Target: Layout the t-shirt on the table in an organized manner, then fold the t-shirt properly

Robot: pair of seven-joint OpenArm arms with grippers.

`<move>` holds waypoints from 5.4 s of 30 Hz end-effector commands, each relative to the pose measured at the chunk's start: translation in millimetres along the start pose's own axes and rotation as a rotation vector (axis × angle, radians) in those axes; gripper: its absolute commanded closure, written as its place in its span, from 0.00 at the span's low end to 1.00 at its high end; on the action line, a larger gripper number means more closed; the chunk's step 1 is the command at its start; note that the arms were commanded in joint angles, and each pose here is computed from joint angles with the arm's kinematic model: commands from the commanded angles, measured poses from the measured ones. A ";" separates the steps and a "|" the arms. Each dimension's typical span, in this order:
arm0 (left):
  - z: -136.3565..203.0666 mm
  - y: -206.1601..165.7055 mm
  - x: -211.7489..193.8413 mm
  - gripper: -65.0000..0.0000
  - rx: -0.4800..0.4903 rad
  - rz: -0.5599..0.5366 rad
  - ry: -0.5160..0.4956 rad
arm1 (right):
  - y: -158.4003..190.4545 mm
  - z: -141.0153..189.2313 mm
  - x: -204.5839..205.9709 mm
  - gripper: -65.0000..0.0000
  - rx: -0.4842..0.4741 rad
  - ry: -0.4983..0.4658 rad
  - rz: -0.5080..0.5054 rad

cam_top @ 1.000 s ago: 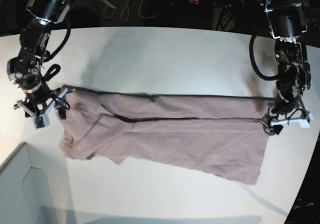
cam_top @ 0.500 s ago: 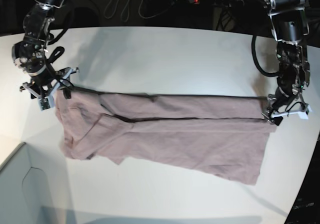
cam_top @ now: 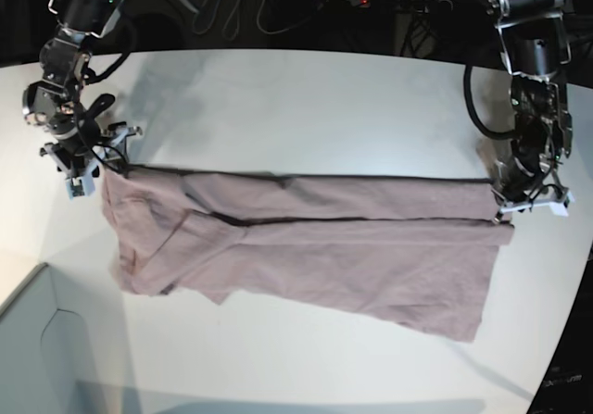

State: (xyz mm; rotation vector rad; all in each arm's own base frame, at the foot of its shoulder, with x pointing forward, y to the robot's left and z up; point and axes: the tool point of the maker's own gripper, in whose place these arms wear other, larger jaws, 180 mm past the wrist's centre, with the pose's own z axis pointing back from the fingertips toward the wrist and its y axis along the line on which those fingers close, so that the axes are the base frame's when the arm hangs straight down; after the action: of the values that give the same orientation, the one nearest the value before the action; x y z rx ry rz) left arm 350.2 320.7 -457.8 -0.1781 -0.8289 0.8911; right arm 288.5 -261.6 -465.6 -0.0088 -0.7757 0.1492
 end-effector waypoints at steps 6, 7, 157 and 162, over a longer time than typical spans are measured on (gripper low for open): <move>1.7 -7.7 18.7 0.98 -0.022 -0.009 -0.040 | -9.4 2.0 17.0 0.66 -0.018 -0.049 0.012; 2.1 -9.0 19.8 0.99 -0.025 -0.010 -0.043 | -9.5 1.9 17.5 0.74 -0.017 -0.049 0.017; 78.1 56.7 -3.6 0.99 0.019 -0.019 -0.114 | 47.1 18.6 45.0 0.41 0.136 -0.215 0.082; 78.1 56.7 -3.6 0.99 0.019 -0.019 -0.114 | 46.4 -5.8 42.5 0.41 0.156 -0.176 0.034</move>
State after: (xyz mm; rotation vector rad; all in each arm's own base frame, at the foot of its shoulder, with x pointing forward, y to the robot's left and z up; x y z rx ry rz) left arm 252.4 332.0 -444.1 -0.1118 -0.8833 0.9106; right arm 309.4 -204.6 -453.2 0.1503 -0.9027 0.2391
